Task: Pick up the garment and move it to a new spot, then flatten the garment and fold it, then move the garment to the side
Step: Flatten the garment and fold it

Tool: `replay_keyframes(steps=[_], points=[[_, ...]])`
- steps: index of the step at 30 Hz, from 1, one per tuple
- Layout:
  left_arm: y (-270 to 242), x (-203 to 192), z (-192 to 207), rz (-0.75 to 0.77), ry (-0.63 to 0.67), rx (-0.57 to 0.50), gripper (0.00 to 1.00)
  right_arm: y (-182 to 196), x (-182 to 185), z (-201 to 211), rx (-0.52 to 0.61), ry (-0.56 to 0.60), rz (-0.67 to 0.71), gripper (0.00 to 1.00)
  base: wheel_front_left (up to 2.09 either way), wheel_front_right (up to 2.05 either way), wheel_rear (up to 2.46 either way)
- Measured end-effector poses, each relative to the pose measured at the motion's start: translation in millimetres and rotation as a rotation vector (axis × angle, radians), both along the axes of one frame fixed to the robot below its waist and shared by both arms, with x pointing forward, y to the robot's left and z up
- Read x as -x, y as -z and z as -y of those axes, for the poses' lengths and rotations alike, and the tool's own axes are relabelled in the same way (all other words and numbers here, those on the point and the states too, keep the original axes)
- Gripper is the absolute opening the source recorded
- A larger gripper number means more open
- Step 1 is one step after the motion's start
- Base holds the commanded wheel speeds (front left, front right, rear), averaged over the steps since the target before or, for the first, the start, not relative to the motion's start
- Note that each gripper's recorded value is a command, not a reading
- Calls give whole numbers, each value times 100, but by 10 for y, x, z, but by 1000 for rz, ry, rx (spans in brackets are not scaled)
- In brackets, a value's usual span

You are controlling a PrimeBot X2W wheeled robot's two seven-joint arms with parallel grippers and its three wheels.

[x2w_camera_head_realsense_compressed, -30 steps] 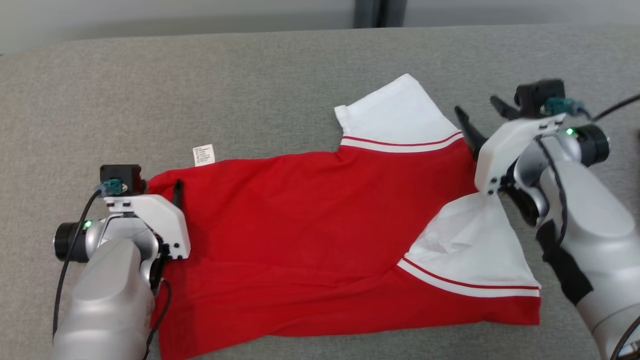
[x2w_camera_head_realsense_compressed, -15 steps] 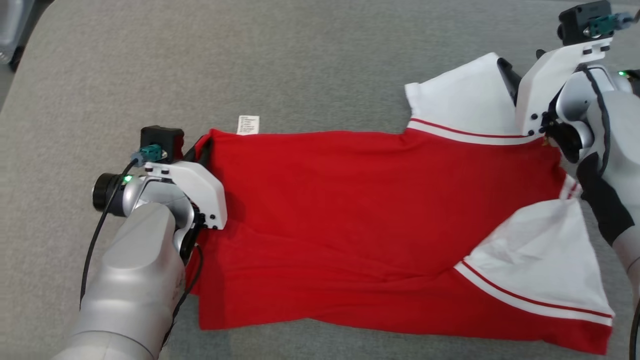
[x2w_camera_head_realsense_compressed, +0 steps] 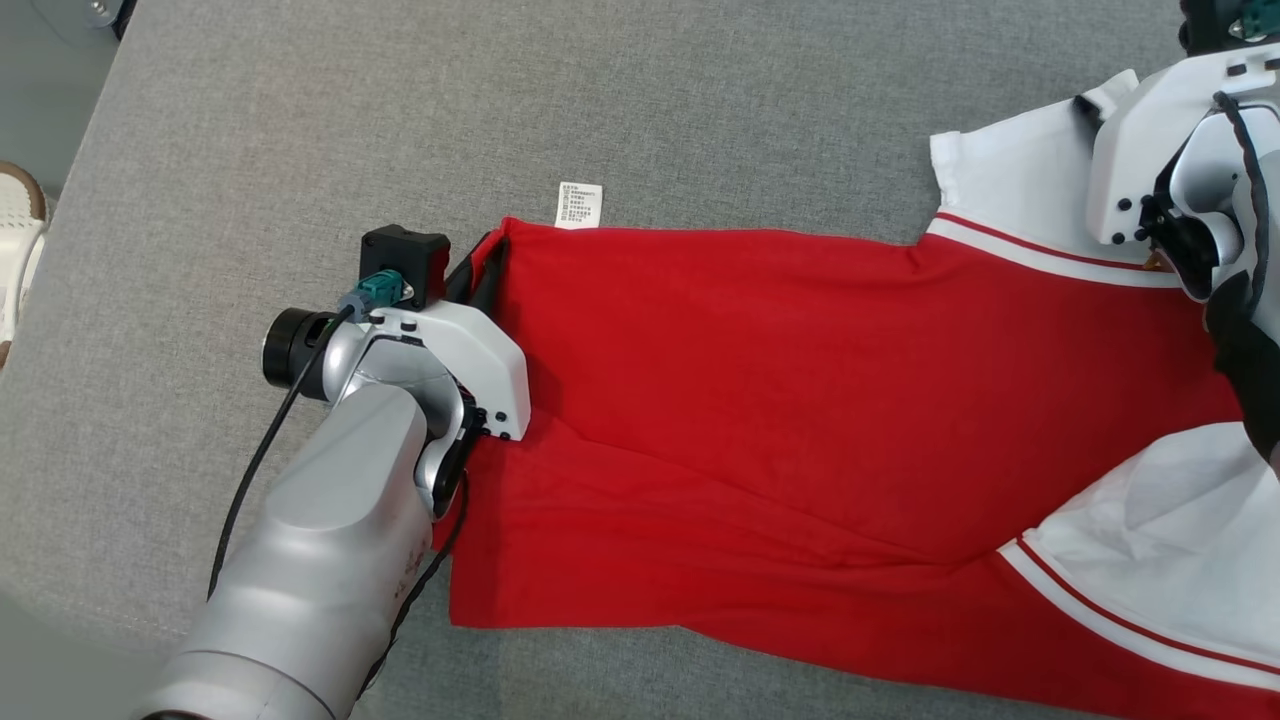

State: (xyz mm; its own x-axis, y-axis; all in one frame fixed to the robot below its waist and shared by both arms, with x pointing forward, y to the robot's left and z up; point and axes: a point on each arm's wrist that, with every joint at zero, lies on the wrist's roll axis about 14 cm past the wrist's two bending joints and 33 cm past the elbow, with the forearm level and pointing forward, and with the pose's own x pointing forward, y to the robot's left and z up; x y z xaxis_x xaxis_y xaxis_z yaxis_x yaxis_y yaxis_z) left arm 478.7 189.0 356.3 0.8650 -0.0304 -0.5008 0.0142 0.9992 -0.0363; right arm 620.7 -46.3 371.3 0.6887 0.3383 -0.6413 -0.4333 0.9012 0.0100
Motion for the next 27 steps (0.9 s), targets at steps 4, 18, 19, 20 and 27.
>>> replay_keyframes(steps=[4, 18, 19, 20, 27], points=[[-18, -30, -1, 23, -17, -11, 0, -94, -75, 153, -1, 28, 63, 0, 0, 0, 0], [-465, -282, 27, 170, -33, -32, 0, -775, -59, 487, -150, 153, 332, 0, 0, 0, 0], [-516, -299, 25, 186, -32, -33, 0, -822, -32, 498, -160, 158, 345, 0, 0, 0, 0], [-538, -293, 26, 195, -32, -34, 0, -866, 1, 494, -168, 155, 358, 0, 0, 0, 0], [-576, -75, 43, 214, -11, -46, 0, -986, 387, 476, -235, 145, 404, 0, 0, 0, 0]])
